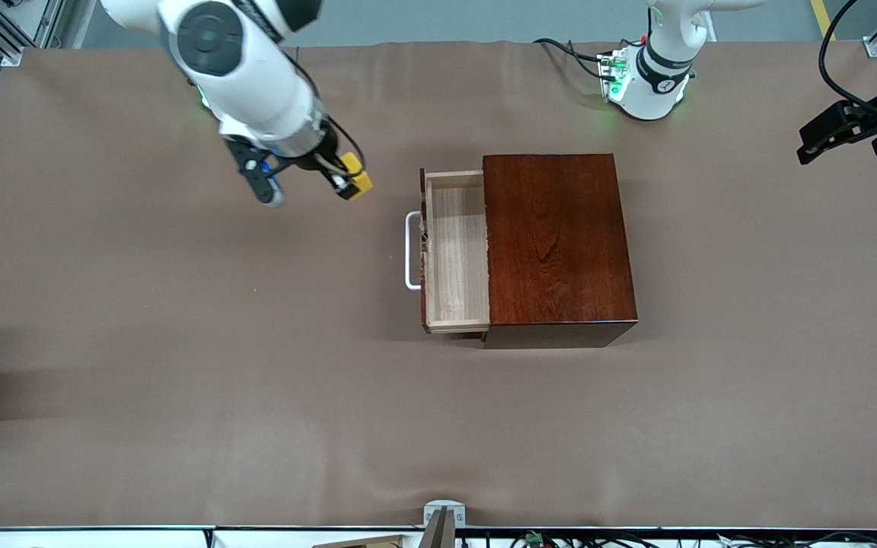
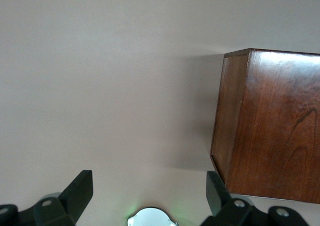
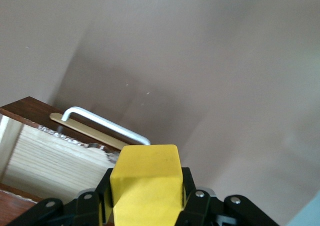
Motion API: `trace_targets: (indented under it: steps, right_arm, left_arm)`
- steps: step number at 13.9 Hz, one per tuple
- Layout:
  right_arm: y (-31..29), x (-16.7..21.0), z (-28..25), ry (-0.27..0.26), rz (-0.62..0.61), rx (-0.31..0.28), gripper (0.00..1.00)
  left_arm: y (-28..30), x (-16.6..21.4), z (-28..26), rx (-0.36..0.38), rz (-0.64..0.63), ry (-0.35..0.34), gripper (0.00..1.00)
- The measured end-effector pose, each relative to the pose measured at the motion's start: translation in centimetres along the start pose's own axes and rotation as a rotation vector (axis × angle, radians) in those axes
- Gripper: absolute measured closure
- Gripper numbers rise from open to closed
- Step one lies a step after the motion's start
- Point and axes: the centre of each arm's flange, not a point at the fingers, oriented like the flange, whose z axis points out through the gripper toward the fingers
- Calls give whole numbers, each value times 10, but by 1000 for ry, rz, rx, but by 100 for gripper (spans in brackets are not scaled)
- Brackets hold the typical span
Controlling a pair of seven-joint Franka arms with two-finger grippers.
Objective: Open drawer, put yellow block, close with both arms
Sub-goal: 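Carry the yellow cube with the right gripper over the open drawer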
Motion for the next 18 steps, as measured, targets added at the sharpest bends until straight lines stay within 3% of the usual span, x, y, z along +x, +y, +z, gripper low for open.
trace_targets:
  steps: [5,11,15,18]
  right_arm:
    - [-34,-16,40,-37,210,100,44]
    - [-55,-46,76,-59,351,76,44]
    - [-71,-75,114,-68,382,44,44]
    - [-78,-85,133,-78,389,59,44]
  left_arm:
    - [0,0,0,0,0,0,0]
    - [7,-2,-1,1,13,3,0]
    - [7,-3,-3,1,14,7,0]
    - [7,-4,-9,-1,14,18,0]
